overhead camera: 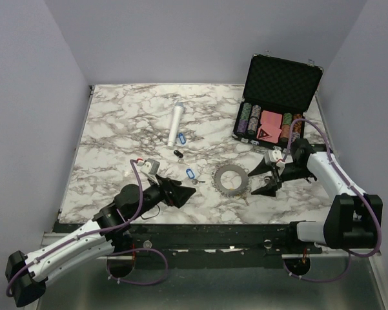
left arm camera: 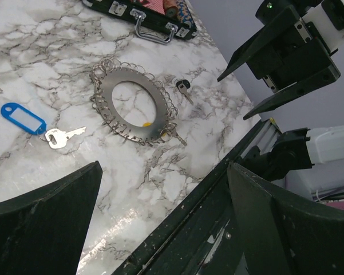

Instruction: Put the keys on the keyring

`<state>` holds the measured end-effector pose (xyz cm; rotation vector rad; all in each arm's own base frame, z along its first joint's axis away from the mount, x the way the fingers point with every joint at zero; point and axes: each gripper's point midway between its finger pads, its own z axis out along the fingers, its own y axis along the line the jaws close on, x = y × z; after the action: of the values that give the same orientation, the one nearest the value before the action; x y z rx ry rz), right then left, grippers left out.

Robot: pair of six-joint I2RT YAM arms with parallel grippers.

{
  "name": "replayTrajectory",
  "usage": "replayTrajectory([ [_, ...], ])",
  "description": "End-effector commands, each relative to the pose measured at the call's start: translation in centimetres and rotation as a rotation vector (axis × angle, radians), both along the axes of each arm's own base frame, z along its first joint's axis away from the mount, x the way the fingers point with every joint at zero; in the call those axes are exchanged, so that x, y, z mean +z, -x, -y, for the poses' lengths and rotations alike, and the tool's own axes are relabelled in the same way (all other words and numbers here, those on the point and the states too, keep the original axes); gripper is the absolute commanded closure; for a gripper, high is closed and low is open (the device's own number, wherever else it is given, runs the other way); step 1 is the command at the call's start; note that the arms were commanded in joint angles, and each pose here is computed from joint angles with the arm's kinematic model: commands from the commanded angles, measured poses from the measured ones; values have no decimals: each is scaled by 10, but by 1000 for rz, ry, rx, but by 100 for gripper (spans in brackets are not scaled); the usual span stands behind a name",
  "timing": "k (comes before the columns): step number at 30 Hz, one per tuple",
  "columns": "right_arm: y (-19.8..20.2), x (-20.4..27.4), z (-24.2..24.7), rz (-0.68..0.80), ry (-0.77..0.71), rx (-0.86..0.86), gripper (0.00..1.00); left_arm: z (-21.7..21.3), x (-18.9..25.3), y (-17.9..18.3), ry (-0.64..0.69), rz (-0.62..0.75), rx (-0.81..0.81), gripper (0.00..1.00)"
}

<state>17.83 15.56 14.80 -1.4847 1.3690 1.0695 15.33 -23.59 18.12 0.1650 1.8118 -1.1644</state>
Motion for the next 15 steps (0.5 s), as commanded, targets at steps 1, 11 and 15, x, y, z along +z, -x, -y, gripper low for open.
replayTrajectory([
  [1, -2, 2, -8, -24, 20, 32, 27, 8, -2, -1, 83, -61, -3, 1],
  [11, -47, 18, -17, -207, 115, -233, 29, 41, -33, -13, -257, -235, -82, 8],
  [15, -56, 16, -13, -243, 147, -297, 28, 64, -45, -21, -382, -256, -159, 16],
])
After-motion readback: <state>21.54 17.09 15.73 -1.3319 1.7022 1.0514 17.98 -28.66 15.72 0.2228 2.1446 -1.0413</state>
